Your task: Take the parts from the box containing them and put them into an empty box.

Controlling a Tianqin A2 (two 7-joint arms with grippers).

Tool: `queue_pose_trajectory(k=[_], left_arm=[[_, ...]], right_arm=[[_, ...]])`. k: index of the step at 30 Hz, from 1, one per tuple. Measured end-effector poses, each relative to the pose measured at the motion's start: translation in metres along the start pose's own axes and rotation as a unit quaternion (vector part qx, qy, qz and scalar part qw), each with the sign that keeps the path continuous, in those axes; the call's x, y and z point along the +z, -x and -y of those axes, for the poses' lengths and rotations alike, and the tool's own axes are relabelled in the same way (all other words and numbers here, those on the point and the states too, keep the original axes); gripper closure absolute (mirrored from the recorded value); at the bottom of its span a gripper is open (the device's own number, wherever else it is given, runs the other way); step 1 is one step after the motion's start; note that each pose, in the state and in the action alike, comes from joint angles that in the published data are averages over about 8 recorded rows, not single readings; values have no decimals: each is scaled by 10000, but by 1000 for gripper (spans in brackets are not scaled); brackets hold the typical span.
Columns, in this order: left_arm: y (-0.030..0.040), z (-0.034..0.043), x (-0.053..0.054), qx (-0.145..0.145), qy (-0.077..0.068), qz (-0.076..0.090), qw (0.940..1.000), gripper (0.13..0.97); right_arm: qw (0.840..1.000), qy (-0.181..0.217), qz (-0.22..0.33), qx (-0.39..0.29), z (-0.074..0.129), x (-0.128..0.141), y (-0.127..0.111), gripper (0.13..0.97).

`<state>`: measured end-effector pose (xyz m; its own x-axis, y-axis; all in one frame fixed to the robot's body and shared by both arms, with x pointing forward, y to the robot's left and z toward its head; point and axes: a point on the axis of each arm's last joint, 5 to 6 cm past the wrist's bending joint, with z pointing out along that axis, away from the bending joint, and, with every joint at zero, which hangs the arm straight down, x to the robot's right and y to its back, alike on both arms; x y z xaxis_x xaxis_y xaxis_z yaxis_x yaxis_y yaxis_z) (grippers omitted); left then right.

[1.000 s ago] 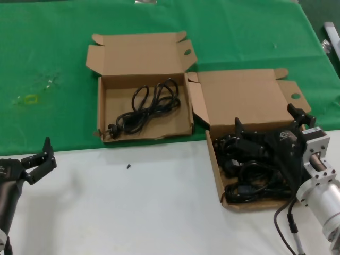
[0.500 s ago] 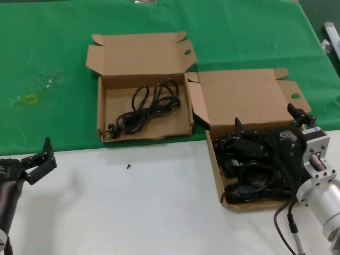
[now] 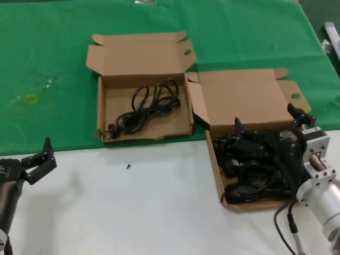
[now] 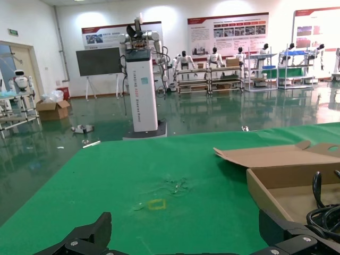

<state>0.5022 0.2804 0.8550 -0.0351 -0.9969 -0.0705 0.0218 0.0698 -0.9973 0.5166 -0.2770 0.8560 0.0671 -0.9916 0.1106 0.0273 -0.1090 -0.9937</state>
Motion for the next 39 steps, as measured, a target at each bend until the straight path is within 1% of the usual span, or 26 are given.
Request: queue_pose_trajectory(k=[39], left_arm=[[0,0,0,0,0,0,10000,132]], right_arm=[[10000,0,0,0,0,0,0,130]])
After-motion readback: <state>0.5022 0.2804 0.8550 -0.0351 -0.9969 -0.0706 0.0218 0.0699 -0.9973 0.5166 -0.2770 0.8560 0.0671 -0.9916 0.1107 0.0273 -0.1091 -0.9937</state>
